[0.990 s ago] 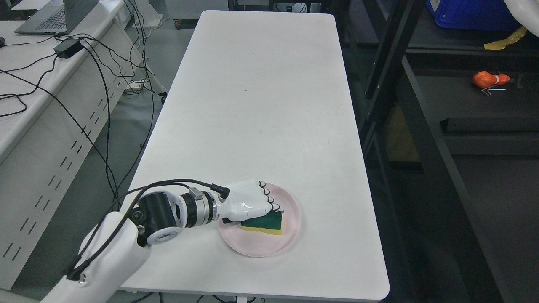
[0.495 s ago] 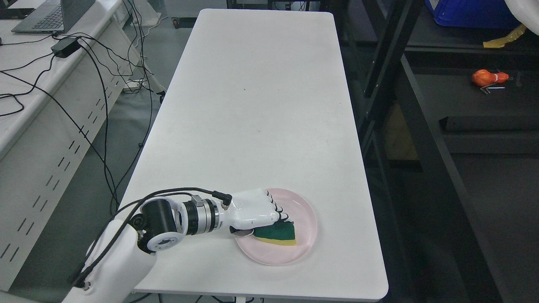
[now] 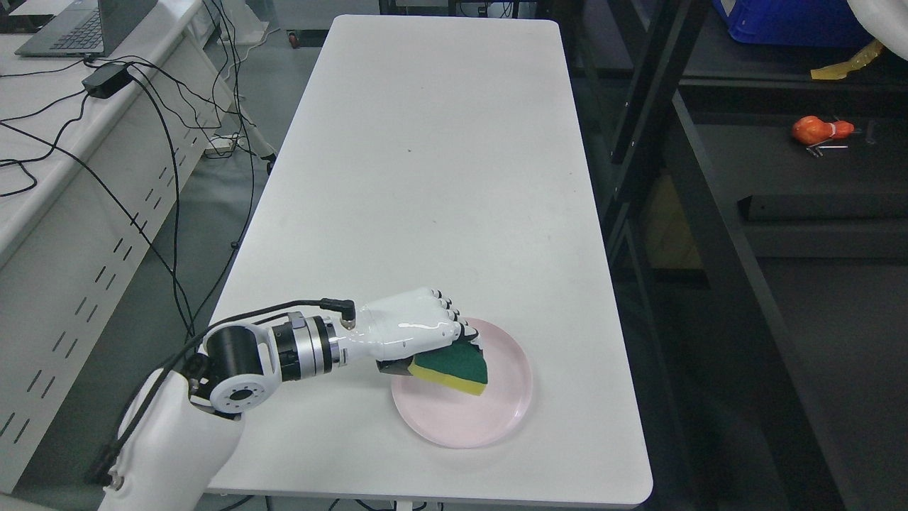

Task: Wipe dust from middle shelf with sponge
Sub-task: 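Close the left hand on the sponge and lift it off the plate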

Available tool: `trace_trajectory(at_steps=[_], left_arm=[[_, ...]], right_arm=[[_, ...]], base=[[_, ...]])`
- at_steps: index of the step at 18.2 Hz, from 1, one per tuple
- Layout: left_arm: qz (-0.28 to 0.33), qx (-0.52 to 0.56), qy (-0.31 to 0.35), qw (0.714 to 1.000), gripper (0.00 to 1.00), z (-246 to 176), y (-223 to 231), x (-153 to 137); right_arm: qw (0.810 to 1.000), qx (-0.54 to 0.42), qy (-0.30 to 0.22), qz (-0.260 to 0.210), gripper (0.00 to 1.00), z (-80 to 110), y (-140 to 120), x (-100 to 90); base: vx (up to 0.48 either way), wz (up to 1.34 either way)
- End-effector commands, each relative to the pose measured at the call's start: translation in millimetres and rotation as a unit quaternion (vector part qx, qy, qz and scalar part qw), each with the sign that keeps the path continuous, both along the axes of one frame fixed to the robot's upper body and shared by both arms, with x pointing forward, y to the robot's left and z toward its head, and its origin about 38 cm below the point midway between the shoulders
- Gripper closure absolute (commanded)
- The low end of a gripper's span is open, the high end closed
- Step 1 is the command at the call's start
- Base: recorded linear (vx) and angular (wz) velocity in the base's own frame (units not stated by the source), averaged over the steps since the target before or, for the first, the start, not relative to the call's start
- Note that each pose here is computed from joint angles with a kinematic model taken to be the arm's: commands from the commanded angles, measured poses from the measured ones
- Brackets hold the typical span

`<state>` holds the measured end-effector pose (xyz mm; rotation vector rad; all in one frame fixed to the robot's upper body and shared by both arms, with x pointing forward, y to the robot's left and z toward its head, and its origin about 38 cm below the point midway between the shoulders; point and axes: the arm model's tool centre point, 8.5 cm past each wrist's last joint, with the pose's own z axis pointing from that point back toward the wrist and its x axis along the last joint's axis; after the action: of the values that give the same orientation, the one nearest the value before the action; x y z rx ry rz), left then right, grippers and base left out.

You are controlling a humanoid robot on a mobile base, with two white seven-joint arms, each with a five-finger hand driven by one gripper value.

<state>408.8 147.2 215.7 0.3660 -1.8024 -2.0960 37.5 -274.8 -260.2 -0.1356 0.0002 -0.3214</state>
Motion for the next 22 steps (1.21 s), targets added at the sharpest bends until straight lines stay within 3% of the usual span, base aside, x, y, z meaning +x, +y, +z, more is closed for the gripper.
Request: trace_trajectory(at_steps=[1, 12, 22], left_arm=[[0.044, -0.088, -0.04, 0.994, 1.0, 41, 46, 6], [-0.017, -0.153, -0.115, 0.981, 1.0, 100, 29, -1], [-0.017, -0.185, -0.084, 0.979, 1.0, 77, 17, -6]], right_arm=[[1.0, -0.01, -0.008, 0.001, 0.0, 1.3, -12, 5.9], [1.0, -0.01, -0.008, 0.0, 0.0, 1.3, -12, 5.9], [1.0, -0.01, -0.008, 0.0, 0.0, 1.3, -12, 5.9]], base=[[0.0, 0.0], [0.0, 0.0], [0.0, 0.0]])
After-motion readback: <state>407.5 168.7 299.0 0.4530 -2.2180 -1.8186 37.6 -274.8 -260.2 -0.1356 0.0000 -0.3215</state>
